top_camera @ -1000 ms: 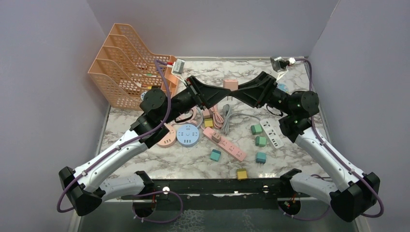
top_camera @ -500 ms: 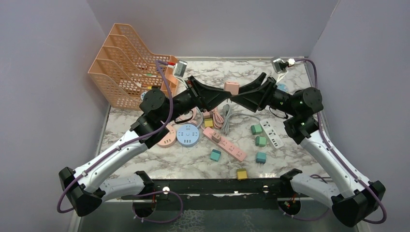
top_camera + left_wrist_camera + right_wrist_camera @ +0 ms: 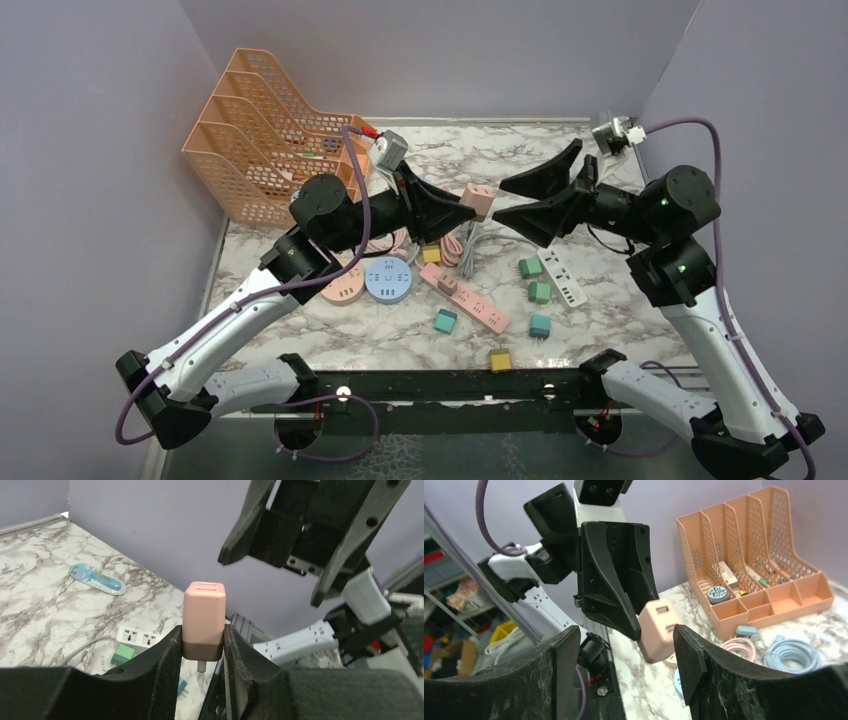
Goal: Insert the plug
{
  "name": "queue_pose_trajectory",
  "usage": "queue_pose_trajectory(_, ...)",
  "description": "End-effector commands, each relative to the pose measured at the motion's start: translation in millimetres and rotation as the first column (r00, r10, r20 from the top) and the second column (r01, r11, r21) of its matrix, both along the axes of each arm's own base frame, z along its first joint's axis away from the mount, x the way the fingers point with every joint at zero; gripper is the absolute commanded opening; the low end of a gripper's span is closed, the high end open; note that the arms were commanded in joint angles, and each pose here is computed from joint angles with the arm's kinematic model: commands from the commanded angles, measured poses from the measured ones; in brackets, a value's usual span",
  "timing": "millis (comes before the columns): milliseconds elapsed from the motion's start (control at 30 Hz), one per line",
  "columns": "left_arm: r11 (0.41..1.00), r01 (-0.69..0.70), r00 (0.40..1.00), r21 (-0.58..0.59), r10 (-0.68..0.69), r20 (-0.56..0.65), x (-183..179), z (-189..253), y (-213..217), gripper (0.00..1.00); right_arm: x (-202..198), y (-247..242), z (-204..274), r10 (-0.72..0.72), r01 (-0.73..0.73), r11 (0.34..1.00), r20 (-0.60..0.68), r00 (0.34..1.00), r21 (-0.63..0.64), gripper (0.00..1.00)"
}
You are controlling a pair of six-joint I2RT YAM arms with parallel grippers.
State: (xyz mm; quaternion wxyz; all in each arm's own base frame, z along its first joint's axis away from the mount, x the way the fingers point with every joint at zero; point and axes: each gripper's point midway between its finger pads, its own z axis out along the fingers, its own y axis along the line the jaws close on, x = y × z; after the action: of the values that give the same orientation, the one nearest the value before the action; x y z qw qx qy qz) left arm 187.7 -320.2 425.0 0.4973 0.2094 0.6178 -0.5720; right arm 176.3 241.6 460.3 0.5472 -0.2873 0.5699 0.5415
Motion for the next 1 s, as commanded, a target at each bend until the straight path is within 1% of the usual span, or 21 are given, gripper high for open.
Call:
queue_pose_trajectory(0, 0.977, 0.18, 0.97, 0.114, -0.195, 0.142, -30.8, 5.3, -4.7, 0.0, -13.5, 0.0, -14.3, 0.095, -0.075, 0.98, 0.101, 0.99, -0.185, 0.67)
queue_pose_trajectory(67, 0.961, 0.245, 0.954, 0.132, -0.263, 0.143, -38.6, 3.2, -9.1, 0.0, -20.4, 1.7, -19.0, 0.163, -0.135, 0.962, 0.106, 0.981, -0.236, 0.66)
queue_pose_trajectory(167, 0.941, 0.303, 0.934, 0.149, -0.324, 0.147, -45.3, 1.1, -13.4, 0.0, -27.3, 4.2, -28.5, 0.245, -0.211, 0.937, 0.095, 0.965, -0.279, 0.65)
queue_pose_trajectory(267, 0.922, 0.345, 0.916, 0.175, -0.371, 0.152, -49.4, -2.5, -16.3, 0.0, -22.5, 3.8, -33.3, 0.234, -0.199, 0.931, 0.083, 0.969, -0.306, 0.61)
queue_pose_trajectory(367, 0.905, 0.375, 0.902, 0.204, -0.406, 0.144, -52.3, -9.1, -17.6, 0.0, -25.6, 2.3, -36.7, 0.262, -0.21, 0.918, 0.117, 0.958, -0.335, 0.56)
queue_pose_trajectory(400, 0.9, 0.382, 0.898, 0.211, -0.415, 0.144, -53.1, -10.3, -17.6, 0.0, -29.6, 1.8, -37.6, 0.285, -0.229, 0.912, 0.124, 0.95, -0.342, 0.55)
queue_pose_trajectory(500, 0.89, 0.39, 0.891, 0.238, -0.429, 0.145, -53.5, -14.6, -17.9, 0.0, -37.1, 1.6, -44.8, 0.342, -0.278, 0.89, 0.125, 0.931, -0.362, 0.48)
queue_pose_trajectory(600, 0.884, 0.392, 0.885, 0.253, -0.438, 0.157, -54.0, -16.2, -17.3, 0.0, -38.7, 0.4, -53.3, 0.362, -0.29, 0.876, 0.128, 0.923, -0.385, 0.41)
queue_pose_trajectory(733, 0.879, 0.395, 0.878, 0.268, -0.447, 0.172, -54.6, -20.3, -16.8, 0.0, -37.2, 1.1, -60.6, 0.38, -0.304, 0.864, 0.124, 0.917, -0.402, 0.38)
queue_pose_trajectory(900, 0.871, 0.404, 0.869, 0.28, -0.461, 0.181, -55.2, -25.1, -17.2, 0.0, -31.5, 4.9, -66.1, 0.392, -0.323, 0.855, 0.096, 0.915, -0.405, 0.31)
queue_pose_trajectory(967, 0.869, 0.404, 0.868, 0.286, -0.463, 0.182, -54.1, -27.7, -18.3, 0.0, -30.5, 6.7, -68.5, 0.401, -0.338, 0.851, 0.082, 0.912, -0.403, 0.3)
